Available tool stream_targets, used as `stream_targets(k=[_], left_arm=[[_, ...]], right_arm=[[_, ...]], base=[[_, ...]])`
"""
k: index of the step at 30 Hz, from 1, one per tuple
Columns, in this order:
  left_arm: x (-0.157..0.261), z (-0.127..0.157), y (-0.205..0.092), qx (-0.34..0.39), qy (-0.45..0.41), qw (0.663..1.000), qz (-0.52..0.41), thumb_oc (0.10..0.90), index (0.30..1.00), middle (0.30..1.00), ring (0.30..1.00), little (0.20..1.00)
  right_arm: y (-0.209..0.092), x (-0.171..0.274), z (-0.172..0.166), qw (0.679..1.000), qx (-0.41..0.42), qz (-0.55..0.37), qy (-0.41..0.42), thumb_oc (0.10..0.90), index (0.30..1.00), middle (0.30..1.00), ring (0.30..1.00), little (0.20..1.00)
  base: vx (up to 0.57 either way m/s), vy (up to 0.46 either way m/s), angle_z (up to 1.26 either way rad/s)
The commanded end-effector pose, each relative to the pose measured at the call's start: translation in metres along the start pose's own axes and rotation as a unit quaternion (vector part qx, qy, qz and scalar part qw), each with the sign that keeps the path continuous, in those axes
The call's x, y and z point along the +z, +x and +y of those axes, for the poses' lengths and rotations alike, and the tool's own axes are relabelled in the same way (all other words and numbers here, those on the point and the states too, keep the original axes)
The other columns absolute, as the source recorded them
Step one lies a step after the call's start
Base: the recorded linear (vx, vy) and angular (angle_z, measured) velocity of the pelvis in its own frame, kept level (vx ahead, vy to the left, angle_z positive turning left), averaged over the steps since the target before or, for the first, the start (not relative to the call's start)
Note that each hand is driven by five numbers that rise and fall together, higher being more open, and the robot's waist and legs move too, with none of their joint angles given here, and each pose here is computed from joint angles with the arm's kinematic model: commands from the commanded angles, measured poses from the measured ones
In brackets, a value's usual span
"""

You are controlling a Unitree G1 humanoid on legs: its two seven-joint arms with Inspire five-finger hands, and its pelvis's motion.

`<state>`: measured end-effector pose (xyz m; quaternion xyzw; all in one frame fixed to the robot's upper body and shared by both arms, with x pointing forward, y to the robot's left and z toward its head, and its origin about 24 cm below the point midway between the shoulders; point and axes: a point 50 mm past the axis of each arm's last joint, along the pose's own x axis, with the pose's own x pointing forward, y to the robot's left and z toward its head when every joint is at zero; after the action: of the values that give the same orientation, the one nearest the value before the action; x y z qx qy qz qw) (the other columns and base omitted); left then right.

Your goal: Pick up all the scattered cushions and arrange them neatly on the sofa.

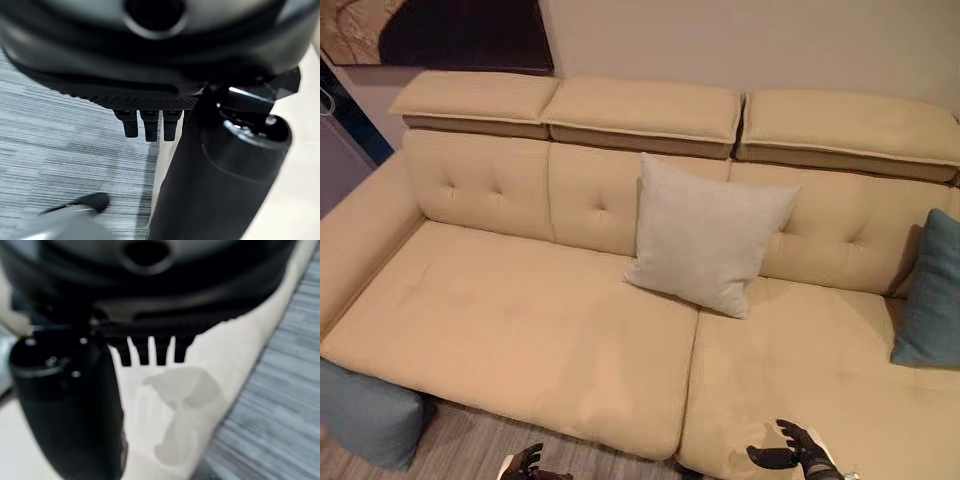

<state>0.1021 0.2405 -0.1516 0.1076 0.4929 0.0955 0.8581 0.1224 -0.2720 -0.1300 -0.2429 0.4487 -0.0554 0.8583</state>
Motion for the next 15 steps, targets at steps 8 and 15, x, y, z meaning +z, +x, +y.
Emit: stream_targets(k=[8, 15], left_arm=[[0.029, 0.010, 0.005, 0.015, 0.024, 0.998, -0.059, 0.800, 0.900, 0.900, 0.900, 0.900], [0.031, 0.020, 0.007, 0.027, 0.050, 0.997, -0.048, 0.800, 0.900, 0.900, 0.900, 0.900]], right_arm=[[0.012, 0.040, 0.002, 0.999, -0.017, -0.046, 0.002, 0.800, 0.900, 0.900, 0.900, 0.900], [0.013, 0.043, 0.010, 0.999, -0.004, -0.041, 0.004, 0.800, 0.900, 0.900, 0.900, 0.900]], base=[[-0.20, 0.114, 0.26], [-0.22, 0.009, 0.14]])
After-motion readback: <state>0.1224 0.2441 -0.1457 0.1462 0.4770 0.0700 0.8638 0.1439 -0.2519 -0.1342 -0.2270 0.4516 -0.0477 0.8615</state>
